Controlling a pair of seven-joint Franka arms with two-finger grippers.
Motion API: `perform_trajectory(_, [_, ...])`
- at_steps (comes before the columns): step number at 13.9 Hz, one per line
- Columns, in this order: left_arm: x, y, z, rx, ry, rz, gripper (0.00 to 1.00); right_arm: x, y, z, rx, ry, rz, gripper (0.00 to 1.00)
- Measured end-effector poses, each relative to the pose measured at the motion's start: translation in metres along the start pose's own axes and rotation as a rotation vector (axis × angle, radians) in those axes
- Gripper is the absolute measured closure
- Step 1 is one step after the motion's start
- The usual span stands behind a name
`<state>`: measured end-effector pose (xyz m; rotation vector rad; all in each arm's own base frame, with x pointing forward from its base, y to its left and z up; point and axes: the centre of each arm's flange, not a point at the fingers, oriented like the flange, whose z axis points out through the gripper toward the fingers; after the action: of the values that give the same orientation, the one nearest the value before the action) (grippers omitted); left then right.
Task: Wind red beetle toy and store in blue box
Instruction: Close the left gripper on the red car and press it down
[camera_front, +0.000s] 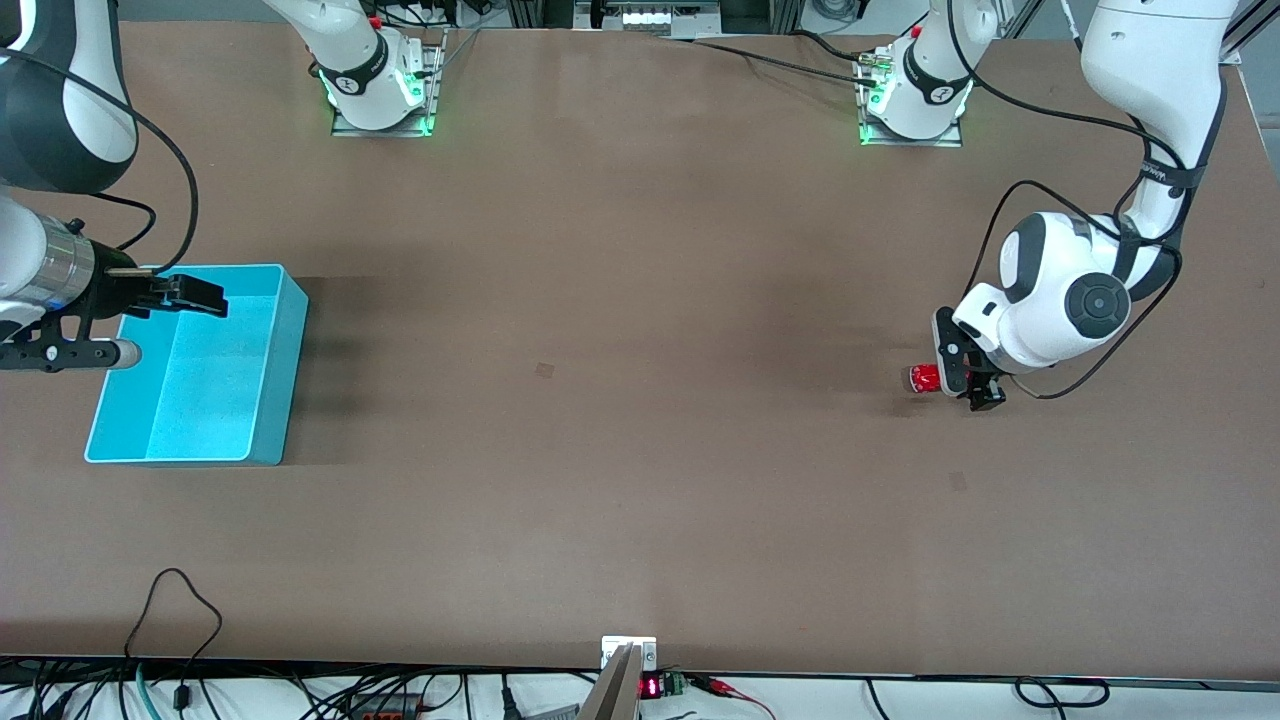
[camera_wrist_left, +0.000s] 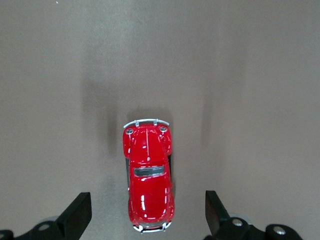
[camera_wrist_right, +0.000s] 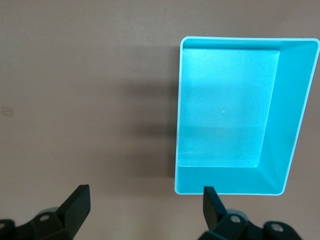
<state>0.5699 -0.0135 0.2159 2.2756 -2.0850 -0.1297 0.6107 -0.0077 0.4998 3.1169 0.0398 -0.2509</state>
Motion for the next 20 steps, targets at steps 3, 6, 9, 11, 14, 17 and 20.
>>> perform_trajectory(3, [-0.009, -0.002, 0.009, 0.007, 0.001, -0.005, 0.00, 0.000, 0.001, 0.001, 0.000, -0.002, 0.002, 0.00])
perform_trajectory(6, [-0.015, -0.001, 0.016, 0.009, 0.003, -0.011, 0.00, 0.001, 0.002, 0.004, 0.000, -0.007, 0.003, 0.00])
perform_trajectory(9, [-0.016, 0.002, 0.020, 0.006, 0.004, -0.010, 0.02, 0.001, 0.002, 0.005, 0.000, -0.011, 0.003, 0.00])
perform_trajectory(11, [-0.016, 0.005, 0.025, -0.003, 0.003, -0.009, 0.04, 0.002, 0.001, 0.006, 0.000, -0.012, 0.002, 0.00])
perform_trajectory(14, [-0.016, 0.008, 0.027, -0.007, 0.003, -0.007, 0.05, 0.002, 0.001, 0.007, 0.000, -0.013, 0.002, 0.00])
perform_trajectory(17, [-0.015, 0.007, 0.027, -0.002, 0.004, -0.005, 0.07, 0.002, 0.001, 0.007, 0.000, -0.014, 0.002, 0.00])
perform_trajectory(20, [-0.015, 0.005, 0.026, 0.019, 0.007, 0.004, 0.13, 0.002, 0.001, 0.007, 0.000, -0.014, 0.002, 0.00])
